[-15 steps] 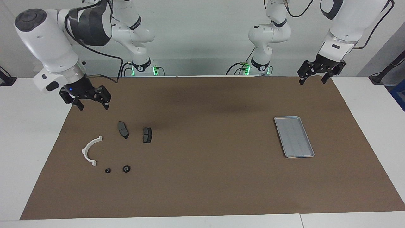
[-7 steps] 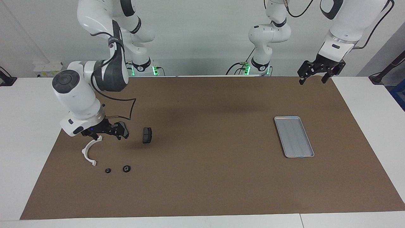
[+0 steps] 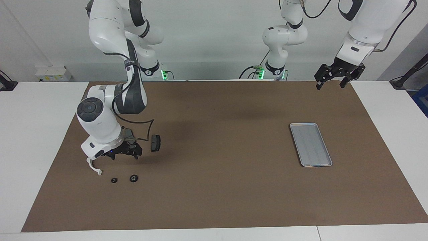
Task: Pick bearing gear from pile to tray
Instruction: 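Reach the right gripper toward the nearer small black bearing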
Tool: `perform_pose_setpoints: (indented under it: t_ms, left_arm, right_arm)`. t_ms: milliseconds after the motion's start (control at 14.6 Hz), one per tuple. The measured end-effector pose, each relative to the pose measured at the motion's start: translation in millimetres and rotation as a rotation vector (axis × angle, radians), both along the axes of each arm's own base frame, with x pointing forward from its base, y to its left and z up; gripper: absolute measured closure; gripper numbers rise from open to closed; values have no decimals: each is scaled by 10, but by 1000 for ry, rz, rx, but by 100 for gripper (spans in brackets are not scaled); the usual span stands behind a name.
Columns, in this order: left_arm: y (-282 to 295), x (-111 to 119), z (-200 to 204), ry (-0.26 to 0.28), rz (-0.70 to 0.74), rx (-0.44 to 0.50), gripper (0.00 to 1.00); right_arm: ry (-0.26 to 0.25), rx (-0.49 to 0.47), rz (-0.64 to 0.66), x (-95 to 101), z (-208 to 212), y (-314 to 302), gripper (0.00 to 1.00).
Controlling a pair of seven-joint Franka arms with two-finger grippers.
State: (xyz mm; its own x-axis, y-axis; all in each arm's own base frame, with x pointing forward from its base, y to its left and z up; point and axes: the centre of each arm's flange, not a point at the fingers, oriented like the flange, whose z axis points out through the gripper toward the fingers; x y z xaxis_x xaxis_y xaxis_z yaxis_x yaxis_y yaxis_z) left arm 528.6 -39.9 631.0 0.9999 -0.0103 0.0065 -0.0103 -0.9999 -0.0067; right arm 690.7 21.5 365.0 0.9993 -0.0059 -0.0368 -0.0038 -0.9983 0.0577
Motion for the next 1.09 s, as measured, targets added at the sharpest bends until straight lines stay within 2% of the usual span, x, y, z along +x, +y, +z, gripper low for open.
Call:
perform_pose_setpoints:
  t_ms: [478,1093]
  left_arm:
    - [0,0,0,0,0,0,0]
    - [0,0,0,0,0,0,0]
  right_arm:
    - [-36,3,-2,176,-641,-51,0]
    - [-39,3,-41,218,-773,-47,0]
